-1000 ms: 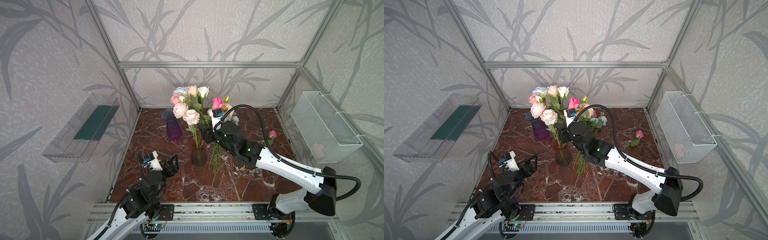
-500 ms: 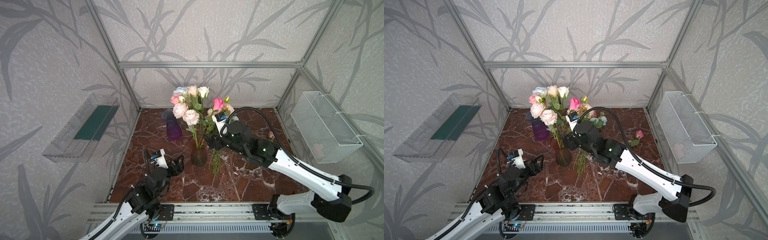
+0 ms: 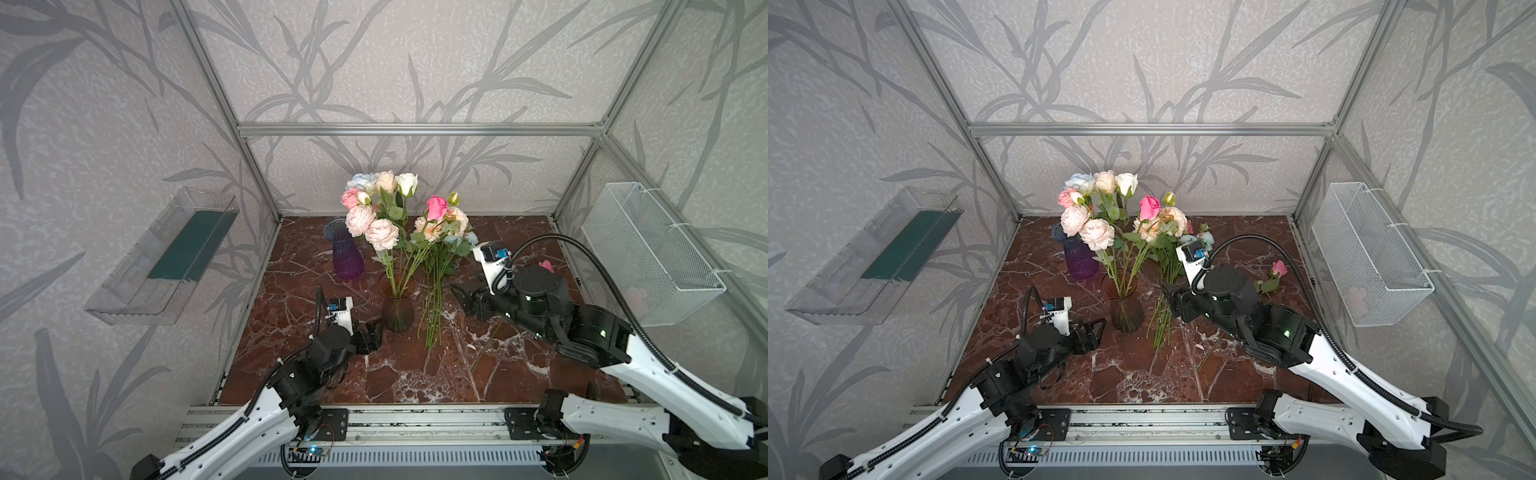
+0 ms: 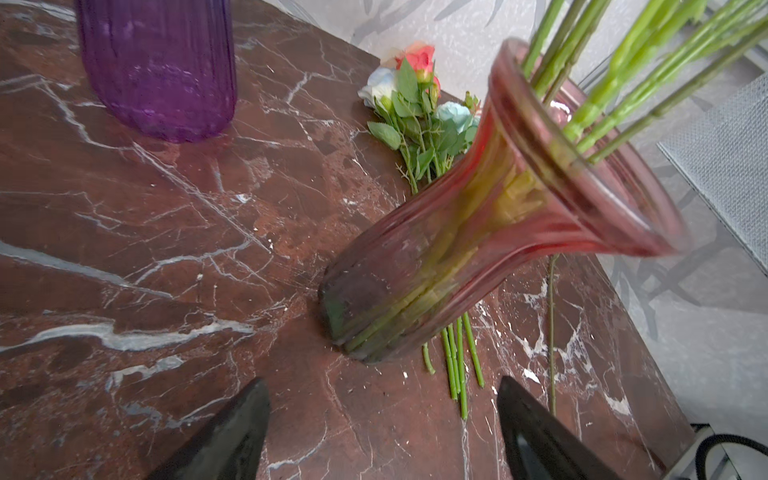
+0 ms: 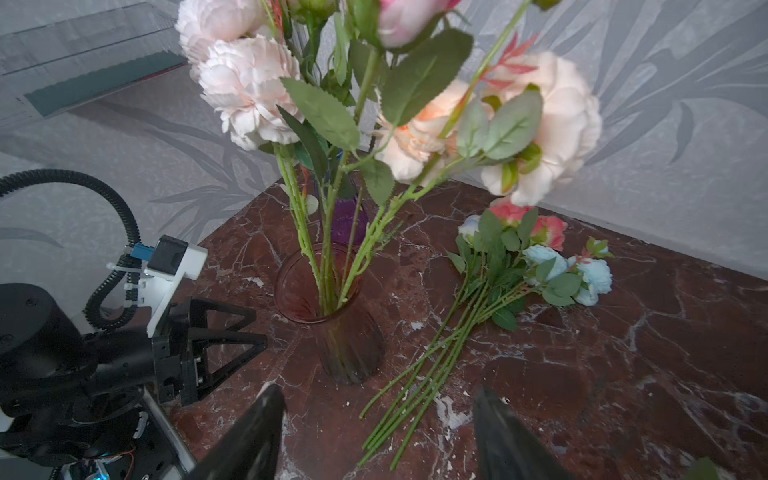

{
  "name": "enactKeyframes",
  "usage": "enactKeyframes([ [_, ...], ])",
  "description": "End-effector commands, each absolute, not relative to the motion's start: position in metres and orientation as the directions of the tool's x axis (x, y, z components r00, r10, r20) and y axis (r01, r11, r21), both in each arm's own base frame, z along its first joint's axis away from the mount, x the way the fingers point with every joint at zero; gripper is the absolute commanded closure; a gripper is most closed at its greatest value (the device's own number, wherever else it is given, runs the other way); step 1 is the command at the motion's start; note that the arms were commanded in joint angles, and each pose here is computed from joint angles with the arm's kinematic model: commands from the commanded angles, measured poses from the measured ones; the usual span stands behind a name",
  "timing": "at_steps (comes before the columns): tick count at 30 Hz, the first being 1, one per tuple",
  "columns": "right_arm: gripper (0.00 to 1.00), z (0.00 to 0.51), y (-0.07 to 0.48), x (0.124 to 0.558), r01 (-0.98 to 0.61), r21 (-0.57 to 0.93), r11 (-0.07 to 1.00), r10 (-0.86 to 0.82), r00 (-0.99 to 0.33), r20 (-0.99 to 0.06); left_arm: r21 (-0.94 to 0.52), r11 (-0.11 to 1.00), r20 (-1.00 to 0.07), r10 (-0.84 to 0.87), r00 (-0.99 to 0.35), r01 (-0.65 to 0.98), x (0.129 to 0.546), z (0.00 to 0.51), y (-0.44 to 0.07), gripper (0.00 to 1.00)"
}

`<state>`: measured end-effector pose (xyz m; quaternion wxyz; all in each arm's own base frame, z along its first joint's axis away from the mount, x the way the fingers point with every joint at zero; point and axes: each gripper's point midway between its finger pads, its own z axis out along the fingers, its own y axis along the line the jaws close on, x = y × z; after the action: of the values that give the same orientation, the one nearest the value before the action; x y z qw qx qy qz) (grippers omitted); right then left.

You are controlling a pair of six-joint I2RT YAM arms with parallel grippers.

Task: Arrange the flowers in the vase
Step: 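Open the right gripper and move it back to the flower pile, then grasp a leafy rose stem on the table with the right gripper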

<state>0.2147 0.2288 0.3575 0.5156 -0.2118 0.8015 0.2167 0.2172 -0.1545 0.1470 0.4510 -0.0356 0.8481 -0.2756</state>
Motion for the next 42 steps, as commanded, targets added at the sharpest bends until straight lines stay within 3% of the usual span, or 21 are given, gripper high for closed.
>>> enactKeyframes([
  [1,0.31,0.345,0.208,0.22,-0.495,0.071,0.866,-0.146,-0.386,-0.911,-0.526,0.806,-0.761,-0.303,-0.574,0.272,0.22,0.173,-0.171,0.13],
  [5,0.33,0.324,0.187,0.233,-0.429,0.103,0.897,-0.109,-0.442,-0.89,-0.518,0.803,-0.764,-0.279,-0.581,0.295,0.221,0.176,-0.178,0.13],
  [10,0.37,0.29,0.151,0.258,-0.292,0.272,0.917,0.066,-0.562,-0.824,-0.516,0.804,-0.755,-0.265,-0.599,0.295,0.221,0.172,-0.181,0.14],
  [16,0.41,0.242,0.078,0.287,0.024,0.324,0.946,0.271,-0.607,-0.747,-0.52,0.803,-0.755,-0.272,-0.596,0.292,0.22,0.174,-0.179,0.14],
  [22,0.44,0.166,0.019,0.316,0.317,0.38,0.869,0.493,-0.613,-0.617,-0.534,0.794,-0.756,-0.295,-0.585,0.29,0.216,0.175,-0.175,0.14],
  [30,0.48,0.075,-0.006,0.348,0.493,0.284,0.823,0.568,-0.691,-0.446,-0.535,0.791,-0.767,-0.306,-0.564,0.298,0.214,0.178,-0.17,0.14],
  [35,0.59,0.038,-0.01,0.359,0.534,0.16,0.83,0.556,-0.771,-0.311,-0.535,0.789,-0.773,-0.312,-0.553,0.303,0.214,0.179,-0.169,0.14],
  [42,0.66,0.017,-0.015,0.358,0.56,0.095,0.823,0.564,-0.784,-0.261,-0.532,0.788,-0.784,-0.32,-0.532,0.31,0.21,0.18,-0.162,0.14],
])
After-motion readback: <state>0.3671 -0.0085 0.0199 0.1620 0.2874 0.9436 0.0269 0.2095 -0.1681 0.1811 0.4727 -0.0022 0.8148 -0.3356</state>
